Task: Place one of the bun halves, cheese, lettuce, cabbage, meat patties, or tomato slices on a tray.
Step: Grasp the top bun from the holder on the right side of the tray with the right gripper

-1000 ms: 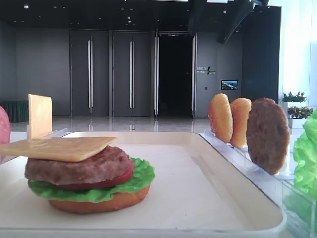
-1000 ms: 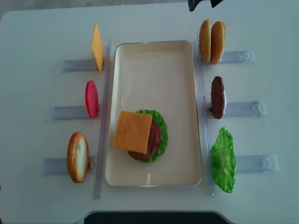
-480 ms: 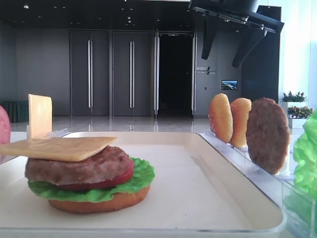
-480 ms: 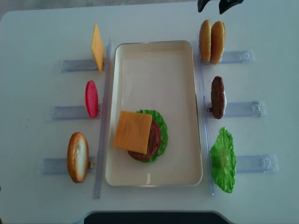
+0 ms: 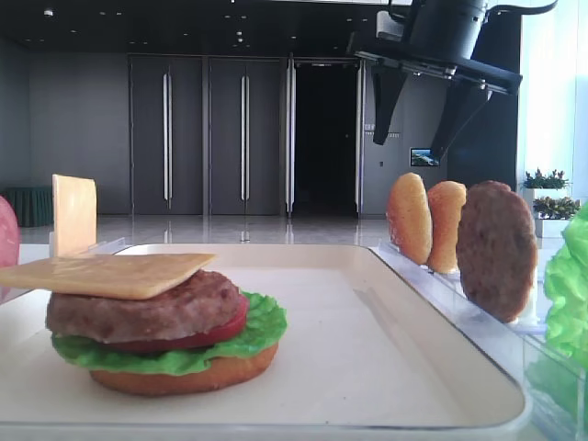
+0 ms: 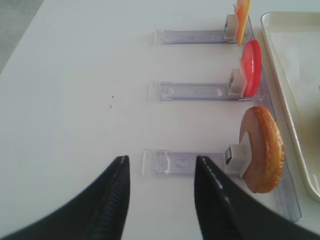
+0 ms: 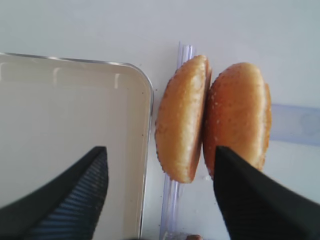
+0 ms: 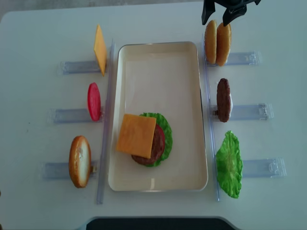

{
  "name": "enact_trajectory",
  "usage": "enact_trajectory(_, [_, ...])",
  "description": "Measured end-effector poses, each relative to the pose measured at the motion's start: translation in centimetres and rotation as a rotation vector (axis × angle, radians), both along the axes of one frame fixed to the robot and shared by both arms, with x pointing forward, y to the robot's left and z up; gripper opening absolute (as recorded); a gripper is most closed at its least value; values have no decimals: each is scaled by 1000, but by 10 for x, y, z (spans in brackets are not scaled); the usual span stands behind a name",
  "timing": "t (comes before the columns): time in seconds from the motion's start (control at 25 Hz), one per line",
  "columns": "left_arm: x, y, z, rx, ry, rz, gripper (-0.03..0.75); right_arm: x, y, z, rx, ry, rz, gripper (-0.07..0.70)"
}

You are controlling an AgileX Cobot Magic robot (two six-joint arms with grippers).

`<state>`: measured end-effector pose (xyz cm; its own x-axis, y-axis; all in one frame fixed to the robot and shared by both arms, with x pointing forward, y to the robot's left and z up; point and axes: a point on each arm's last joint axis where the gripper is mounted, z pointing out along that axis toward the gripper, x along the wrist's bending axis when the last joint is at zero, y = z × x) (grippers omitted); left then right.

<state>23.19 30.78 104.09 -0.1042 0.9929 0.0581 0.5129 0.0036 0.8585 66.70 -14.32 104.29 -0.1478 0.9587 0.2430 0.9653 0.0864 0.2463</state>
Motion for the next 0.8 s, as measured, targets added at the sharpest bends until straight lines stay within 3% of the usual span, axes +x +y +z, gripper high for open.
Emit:
enact_trajectory(0.4, [0, 0, 0, 0, 0, 0, 328, 6, 2, -23, -16, 47, 0, 437])
enact_trajectory(0.8, [0, 0, 0, 0, 0, 0, 328, 8, 2, -27, -20, 54, 0, 437])
